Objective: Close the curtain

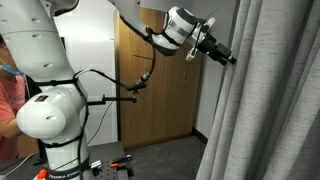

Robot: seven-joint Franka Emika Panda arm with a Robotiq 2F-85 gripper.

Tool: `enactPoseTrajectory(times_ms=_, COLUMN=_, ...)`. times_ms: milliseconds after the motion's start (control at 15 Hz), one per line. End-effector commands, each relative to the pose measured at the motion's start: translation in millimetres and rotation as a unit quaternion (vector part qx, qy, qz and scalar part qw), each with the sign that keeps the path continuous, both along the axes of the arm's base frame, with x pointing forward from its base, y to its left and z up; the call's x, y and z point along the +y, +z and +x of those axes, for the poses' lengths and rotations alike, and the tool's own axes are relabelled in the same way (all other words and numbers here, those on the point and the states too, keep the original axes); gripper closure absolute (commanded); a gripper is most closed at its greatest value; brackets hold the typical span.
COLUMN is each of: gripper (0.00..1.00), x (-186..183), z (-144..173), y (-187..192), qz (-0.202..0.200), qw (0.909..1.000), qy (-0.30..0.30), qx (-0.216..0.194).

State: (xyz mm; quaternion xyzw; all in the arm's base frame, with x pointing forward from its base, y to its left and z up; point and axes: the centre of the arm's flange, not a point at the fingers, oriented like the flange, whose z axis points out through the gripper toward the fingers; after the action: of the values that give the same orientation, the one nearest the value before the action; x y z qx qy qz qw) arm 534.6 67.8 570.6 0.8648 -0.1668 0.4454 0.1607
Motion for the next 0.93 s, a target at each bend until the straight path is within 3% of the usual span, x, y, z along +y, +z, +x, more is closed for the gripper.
enactPoseTrajectory(times_ms=0, gripper=0.0, x=-0.9, z=12.2, y=-9.1, qz=0.008, qw=0.9999, qy=0.012, qx=0.0)
enactPoseTrajectory(times_ms=67, gripper=0.06, x=-1.6, z=13.4, y=-11.4, qz=0.01, qw=0.9999, qy=0.012, qx=0.003)
enactPoseTrajectory(times_ms=133, gripper=0.26, x=-2.5, z=14.6, y=-12.7, qz=0.015, qw=0.9998, qy=0.016, qx=0.004)
enactPoseTrajectory(times_ms=267, gripper=0.31, x=-3.7, z=16.6, y=-15.2, qz=0.017, qw=0.9997, qy=0.019, qx=0.0)
enactPoseTrajectory(times_ms=667, gripper=0.78, x=-5.8, z=16.0, y=-18.1, qz=0.022, qw=0.9995, qy=0.023, qx=0.003)
enactPoseTrajectory(times_ms=867, gripper=0.99, x=-4.1, z=13.0, y=-11.2, qz=0.043, qw=0.9982, qy=0.041, qx=0.012)
